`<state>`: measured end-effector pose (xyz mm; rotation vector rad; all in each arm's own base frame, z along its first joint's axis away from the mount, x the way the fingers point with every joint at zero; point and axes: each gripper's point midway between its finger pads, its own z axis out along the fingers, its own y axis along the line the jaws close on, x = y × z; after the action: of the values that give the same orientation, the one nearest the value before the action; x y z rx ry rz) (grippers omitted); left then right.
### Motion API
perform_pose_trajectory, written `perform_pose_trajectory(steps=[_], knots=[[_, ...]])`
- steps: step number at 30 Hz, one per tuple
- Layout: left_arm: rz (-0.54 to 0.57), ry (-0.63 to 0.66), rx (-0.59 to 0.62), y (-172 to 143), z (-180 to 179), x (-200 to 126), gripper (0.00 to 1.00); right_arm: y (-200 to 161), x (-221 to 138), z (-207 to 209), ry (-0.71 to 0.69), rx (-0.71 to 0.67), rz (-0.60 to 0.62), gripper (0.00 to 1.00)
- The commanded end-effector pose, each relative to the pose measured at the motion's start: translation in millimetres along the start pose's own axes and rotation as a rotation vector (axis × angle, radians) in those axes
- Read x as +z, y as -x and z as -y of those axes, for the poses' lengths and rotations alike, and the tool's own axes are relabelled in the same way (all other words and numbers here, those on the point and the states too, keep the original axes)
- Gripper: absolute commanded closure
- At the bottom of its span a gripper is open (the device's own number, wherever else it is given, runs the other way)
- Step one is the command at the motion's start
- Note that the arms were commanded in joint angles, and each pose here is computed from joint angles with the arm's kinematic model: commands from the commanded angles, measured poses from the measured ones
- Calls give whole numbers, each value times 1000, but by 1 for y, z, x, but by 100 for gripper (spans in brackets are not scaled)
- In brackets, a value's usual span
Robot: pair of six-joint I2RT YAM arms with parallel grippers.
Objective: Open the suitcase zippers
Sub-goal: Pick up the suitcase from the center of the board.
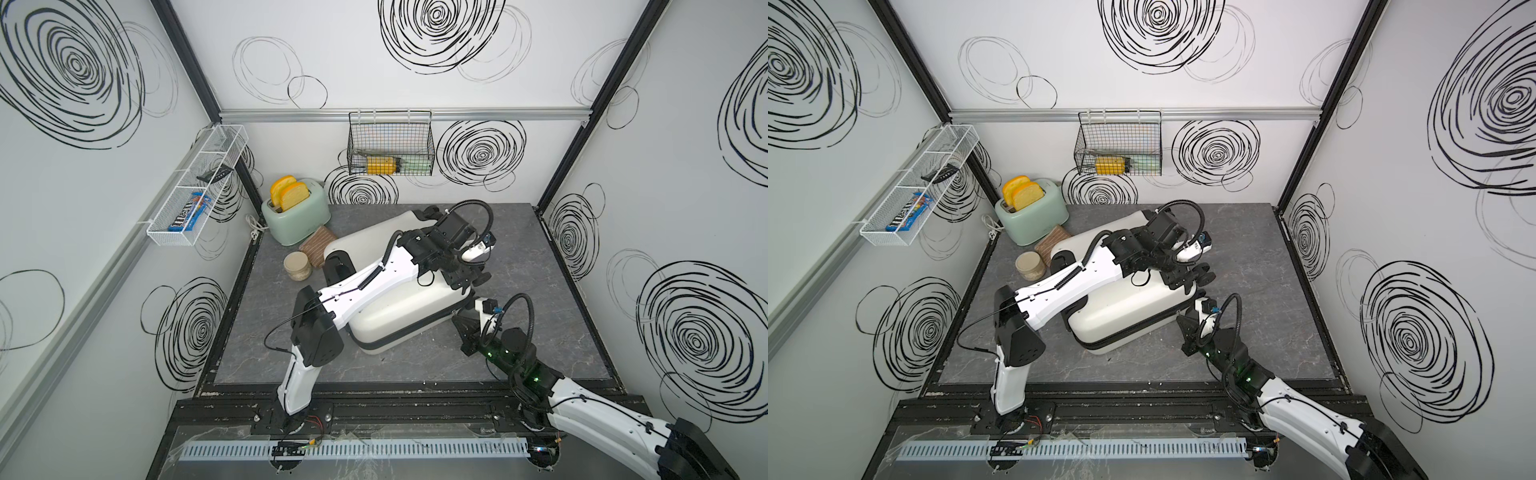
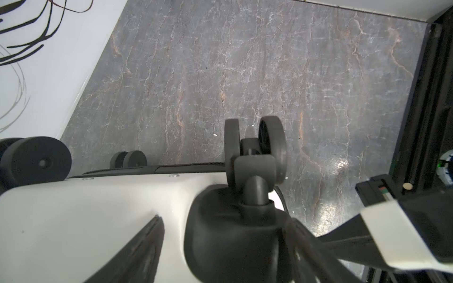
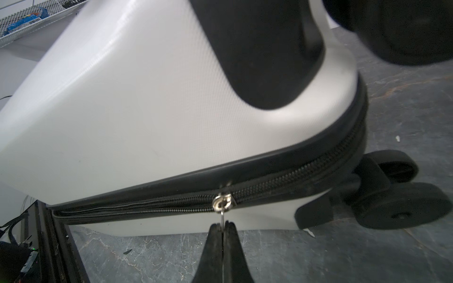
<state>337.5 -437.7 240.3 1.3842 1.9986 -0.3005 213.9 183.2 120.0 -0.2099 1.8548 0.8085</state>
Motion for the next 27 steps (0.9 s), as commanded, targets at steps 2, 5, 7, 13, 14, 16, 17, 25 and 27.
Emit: perform_pose_trajectory(steps=[2,5,7,13,14,16,17,25,27], knots=[[-70,43,-36,0,-6,29,18,15,-6,-3,14,21,91,100],[-48,12,-37,11,6,38,17,15,-7,-3,16,21,98,100],[-32,-4,-39,14,13,42,16,14,-7,-3,19,23,96,100],[-10,-88,-80,19,31,46,15,9,-6,-2,20,27,88,100],[-7,-98,-78,20,34,45,15,8,-6,-1,16,29,85,100],[-4,-120,-71,20,39,43,14,7,-6,-1,15,28,82,100],[-3,-134,-67,20,43,42,14,8,-6,-1,14,28,84,100],[-103,28,-55,-4,24,65,16,9,-7,-1,16,29,90,100],[-119,49,-59,-8,20,70,18,9,-7,-1,12,27,89,100]])
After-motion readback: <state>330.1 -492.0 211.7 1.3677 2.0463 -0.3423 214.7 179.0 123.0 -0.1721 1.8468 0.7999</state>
